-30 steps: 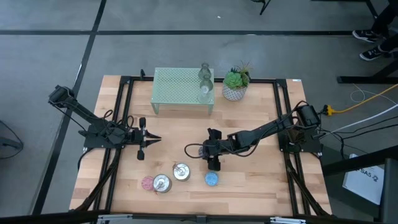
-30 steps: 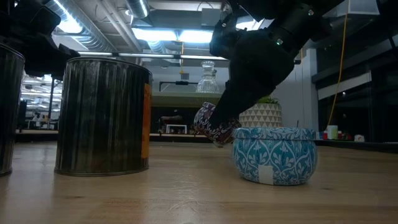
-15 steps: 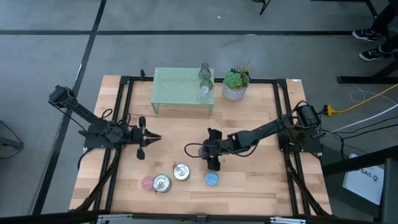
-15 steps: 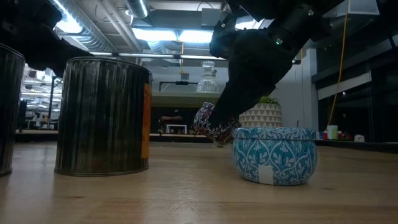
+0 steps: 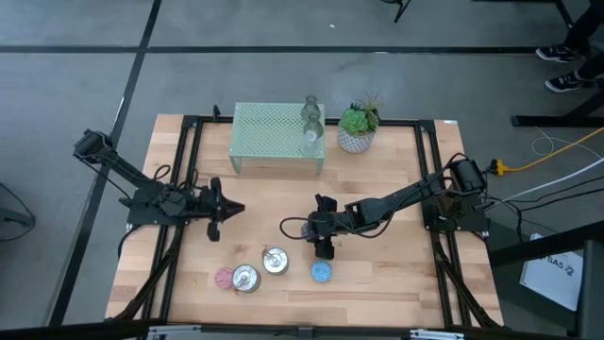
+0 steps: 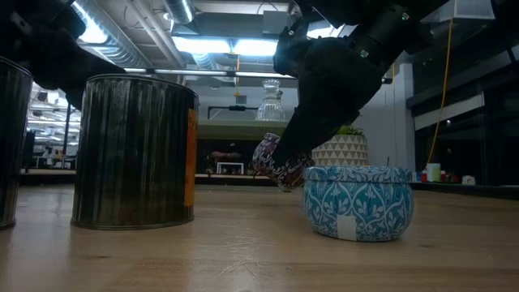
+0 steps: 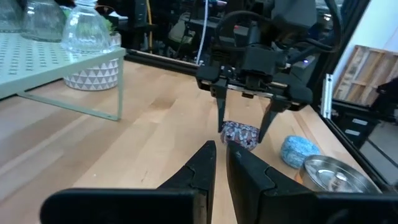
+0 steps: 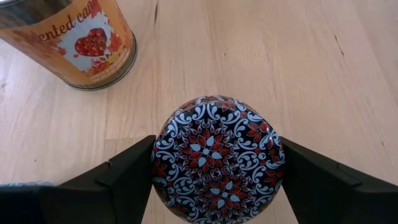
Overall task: Pick & Place candle stick holders
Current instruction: Put the black and red candle on the shelf
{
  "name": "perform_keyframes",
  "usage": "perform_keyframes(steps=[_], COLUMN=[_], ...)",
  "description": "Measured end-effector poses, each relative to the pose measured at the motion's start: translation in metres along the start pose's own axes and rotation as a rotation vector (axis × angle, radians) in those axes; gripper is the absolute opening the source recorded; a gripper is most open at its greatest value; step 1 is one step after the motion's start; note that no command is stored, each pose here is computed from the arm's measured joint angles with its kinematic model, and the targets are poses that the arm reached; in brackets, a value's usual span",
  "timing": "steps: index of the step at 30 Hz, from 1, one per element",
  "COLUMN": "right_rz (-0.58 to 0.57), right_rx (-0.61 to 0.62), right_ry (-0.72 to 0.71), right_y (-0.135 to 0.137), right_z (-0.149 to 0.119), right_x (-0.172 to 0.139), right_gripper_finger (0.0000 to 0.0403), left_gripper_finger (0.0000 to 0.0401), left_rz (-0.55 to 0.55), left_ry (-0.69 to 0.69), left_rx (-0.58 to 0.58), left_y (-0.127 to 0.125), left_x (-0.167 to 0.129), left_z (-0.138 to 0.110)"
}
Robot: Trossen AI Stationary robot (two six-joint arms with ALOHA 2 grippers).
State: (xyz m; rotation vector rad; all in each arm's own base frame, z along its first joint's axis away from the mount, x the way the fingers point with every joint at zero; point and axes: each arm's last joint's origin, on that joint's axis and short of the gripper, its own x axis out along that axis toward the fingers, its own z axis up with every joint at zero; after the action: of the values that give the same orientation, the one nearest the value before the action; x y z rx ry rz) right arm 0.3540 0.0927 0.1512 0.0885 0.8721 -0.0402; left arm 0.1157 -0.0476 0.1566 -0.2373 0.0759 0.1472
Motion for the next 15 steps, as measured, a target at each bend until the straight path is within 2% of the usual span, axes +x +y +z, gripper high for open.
perform_keyframes(steps=[6,15], right_rz=[0.002,0.002], right_rx=[0.000,0.000], right_ry=[0.001,0.001], right_y=[0.0001,0.0002], right_z=[-0.0001,-0.0001], right_x=[0.0000,0.0000], right_gripper_finger=[0.0303,0.0303], left_gripper_finger=[0.0031,0.0032], left_rz=[-0.006,0.037], left_ry=[0.004,-0.002], left_rx=[0.004,0.102], left_y=[-0.0001,0.0013], left_x=[0.0000,0.0000], left_z=[-0.0004,-0.0005])
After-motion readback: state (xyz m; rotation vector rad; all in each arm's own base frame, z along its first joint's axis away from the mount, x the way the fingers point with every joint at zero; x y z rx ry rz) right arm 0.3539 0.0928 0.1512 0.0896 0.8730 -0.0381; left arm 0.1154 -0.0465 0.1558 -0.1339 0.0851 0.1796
